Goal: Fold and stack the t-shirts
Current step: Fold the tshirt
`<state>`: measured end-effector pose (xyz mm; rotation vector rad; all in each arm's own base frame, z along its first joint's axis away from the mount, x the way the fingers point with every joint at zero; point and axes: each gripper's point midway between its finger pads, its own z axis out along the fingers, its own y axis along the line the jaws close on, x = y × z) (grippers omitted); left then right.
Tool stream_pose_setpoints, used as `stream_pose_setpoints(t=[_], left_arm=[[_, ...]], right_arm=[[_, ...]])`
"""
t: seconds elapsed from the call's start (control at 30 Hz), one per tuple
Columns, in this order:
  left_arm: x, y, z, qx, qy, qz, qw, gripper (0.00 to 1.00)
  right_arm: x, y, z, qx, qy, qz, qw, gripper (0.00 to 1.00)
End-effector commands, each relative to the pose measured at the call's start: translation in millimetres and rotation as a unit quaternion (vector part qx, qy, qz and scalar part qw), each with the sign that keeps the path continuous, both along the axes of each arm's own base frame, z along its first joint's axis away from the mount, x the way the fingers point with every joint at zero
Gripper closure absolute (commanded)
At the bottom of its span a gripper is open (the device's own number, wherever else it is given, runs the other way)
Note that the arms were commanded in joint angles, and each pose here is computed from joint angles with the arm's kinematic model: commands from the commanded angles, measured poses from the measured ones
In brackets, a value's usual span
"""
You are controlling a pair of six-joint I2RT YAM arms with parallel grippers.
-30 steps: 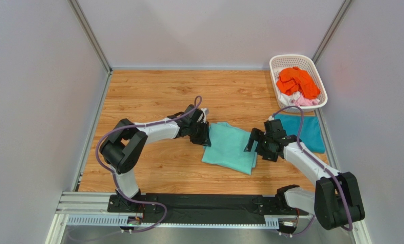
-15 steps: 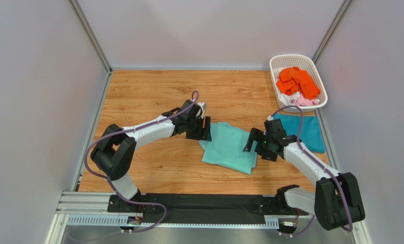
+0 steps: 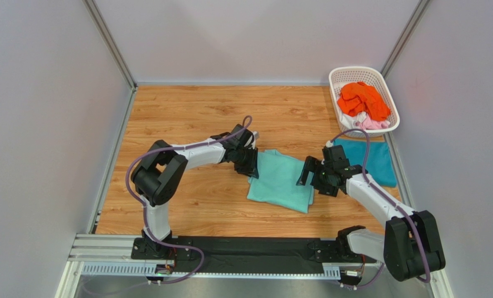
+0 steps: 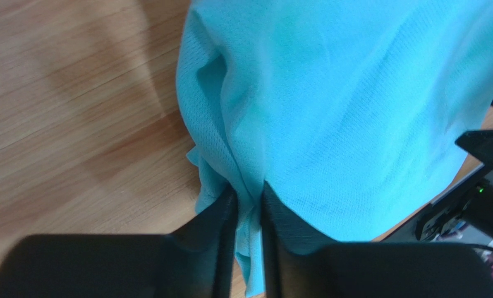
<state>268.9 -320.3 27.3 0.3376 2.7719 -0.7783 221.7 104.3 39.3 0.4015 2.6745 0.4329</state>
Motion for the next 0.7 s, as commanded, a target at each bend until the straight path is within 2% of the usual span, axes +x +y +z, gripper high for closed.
stream_pose_setpoints(t=[0.0, 0.1, 0.37, 0.53, 0.67], left_arm=[[-3, -26, 17, -0.051, -0.002, -0.024, 0.998, 0.79], [-5, -32, 26, -0.071, 0.004, -0.026, 0.997, 1.00], [-14, -33, 73, -0.105, -0.027, -0.025, 0.994, 1.00], [-21, -42, 84, -0.139, -0.026, -0.032, 0.989, 1.00], [-23, -50, 76, -0.157, -0.008, -0.035, 0.987, 1.00]], right_arm=[[9, 1, 3, 0.002, -0.018, 0.003, 1.000, 0.00], [7, 1, -2, 0.000, -0.010, 0.003, 1.000, 0.00], [8, 2, -2, 0.004, -0.011, 0.002, 1.000, 0.00], [9, 4, -2, 0.011, -0.014, 0.001, 1.000, 0.00], [8, 5, -1, 0.014, -0.016, 0.001, 1.000, 0.00]])
